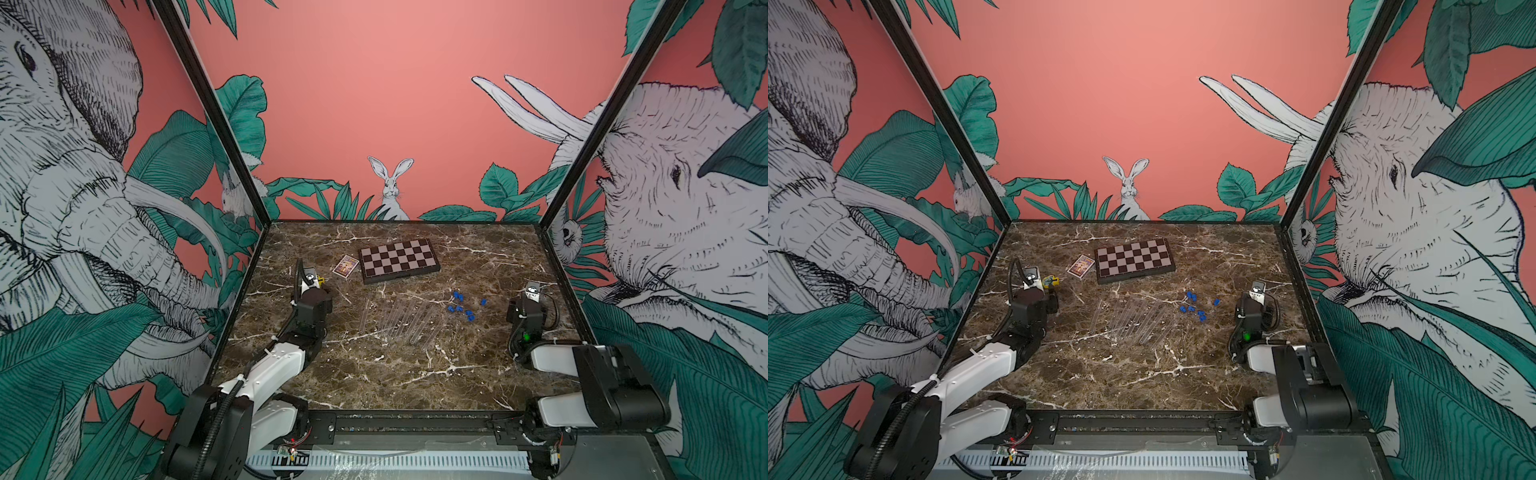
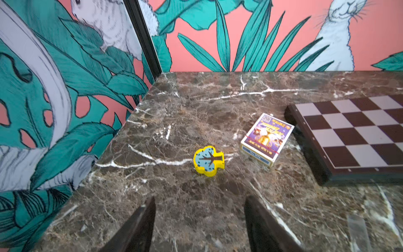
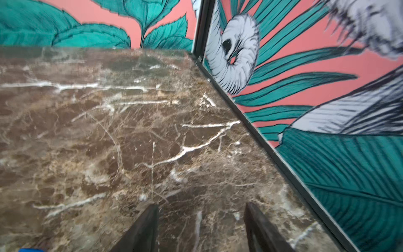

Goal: Remove stoppers from test tubes
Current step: Reset both arms

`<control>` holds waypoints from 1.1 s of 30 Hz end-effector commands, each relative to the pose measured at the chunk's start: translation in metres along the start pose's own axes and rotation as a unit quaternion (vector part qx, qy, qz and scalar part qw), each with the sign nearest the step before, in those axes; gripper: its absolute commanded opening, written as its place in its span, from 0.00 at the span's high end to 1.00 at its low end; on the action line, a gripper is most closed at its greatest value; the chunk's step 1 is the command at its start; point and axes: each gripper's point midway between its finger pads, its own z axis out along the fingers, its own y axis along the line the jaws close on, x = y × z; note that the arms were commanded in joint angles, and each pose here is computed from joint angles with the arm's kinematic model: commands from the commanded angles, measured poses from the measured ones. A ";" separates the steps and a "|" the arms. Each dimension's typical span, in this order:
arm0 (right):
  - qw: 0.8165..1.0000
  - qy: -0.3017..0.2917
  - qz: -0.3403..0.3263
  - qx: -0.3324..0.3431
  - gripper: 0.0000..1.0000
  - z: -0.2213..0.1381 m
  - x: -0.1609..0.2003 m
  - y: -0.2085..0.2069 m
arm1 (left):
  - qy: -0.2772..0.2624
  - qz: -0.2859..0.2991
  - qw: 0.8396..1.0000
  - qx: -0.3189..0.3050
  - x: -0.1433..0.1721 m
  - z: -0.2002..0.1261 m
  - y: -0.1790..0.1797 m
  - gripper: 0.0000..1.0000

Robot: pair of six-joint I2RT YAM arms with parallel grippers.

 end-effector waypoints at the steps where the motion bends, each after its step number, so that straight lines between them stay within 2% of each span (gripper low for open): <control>1: 0.998 -0.056 0.014 -0.039 0.38 0.003 -0.036 0.015 | -0.044 0.000 0.998 -0.033 -0.013 0.005 0.023 0.33; 3: 0.997 -0.044 0.007 -0.058 0.37 0.010 -0.033 0.022 | -0.047 -0.003 0.998 -0.033 -0.006 0.015 0.025 0.33; 5: 0.996 -0.061 0.010 -0.060 0.37 0.018 -0.033 0.026 | -0.036 0.011 0.999 -0.022 -0.008 0.019 0.021 0.33; 7: 0.998 -0.026 0.001 -0.066 0.37 0.019 -0.026 0.027 | -0.078 0.011 0.997 -0.014 -0.019 0.022 0.018 0.33; 8: 0.998 -0.026 0.006 -0.064 0.36 0.020 -0.028 0.027 | -0.083 0.018 0.996 -0.015 -0.021 0.023 0.018 0.33; 10: 0.998 -0.027 0.003 -0.060 0.35 0.025 -0.029 0.027 | -0.068 0.041 0.997 0.010 -0.021 0.032 0.011 0.33; 12: 0.998 -0.016 0.003 -0.062 0.33 0.024 -0.028 0.027 | -0.060 0.066 0.996 -0.003 -0.019 0.040 0.012 0.33; 13: 0.998 -0.023 0.004 -0.059 0.33 0.025 -0.029 0.026 | -0.045 0.070 0.996 0.013 -0.014 0.038 0.009 0.33; 17: 0.998 -0.021 0.003 -0.060 0.30 0.025 -0.029 0.026 | -0.051 0.038 0.997 0.045 -0.008 0.019 0.007 0.33; 21: 0.998 -0.019 0.003 -0.059 0.26 0.025 -0.028 0.026 | -0.036 0.067 0.997 0.017 0.006 0.035 0.012 0.33; 23: 0.998 -0.019 0.003 -0.060 0.24 0.025 -0.028 0.026 | -0.027 0.056 0.998 0.009 0.019 0.046 0.014 0.33; 25: 0.998 -0.019 0.003 -0.059 0.21 0.025 -0.028 0.026 | -0.042 0.048 0.998 0.019 0.027 0.055 0.008 0.32; 26: 0.998 -0.020 0.004 -0.059 0.06 0.025 -0.029 0.026 | -0.034 0.055 0.998 0.020 0.035 0.062 0.005 0.32; 27: 0.998 -0.020 0.004 -0.059 0.01 0.025 -0.029 0.026 | -0.040 0.064 0.997 0.024 0.030 0.068 0.001 0.31; 29: 0.998 -0.020 0.004 -0.060 0.01 0.024 -0.029 0.026 | 0.013 0.048 0.998 0.036 0.043 0.071 0.005 0.31; 30: 0.998 -0.021 0.004 -0.060 0.01 0.024 -0.029 0.026 | -0.002 0.046 0.998 0.030 0.041 0.074 0.007 0.29; 31: 0.998 -0.021 0.003 -0.060 0.01 0.024 -0.029 0.026 | -0.013 0.044 0.998 0.031 0.036 0.073 0.007 0.05; 33: 0.998 -0.021 0.001 -0.060 0.01 0.024 -0.029 0.027 | 0.011 0.045 0.998 0.033 0.043 0.072 0.007 0.00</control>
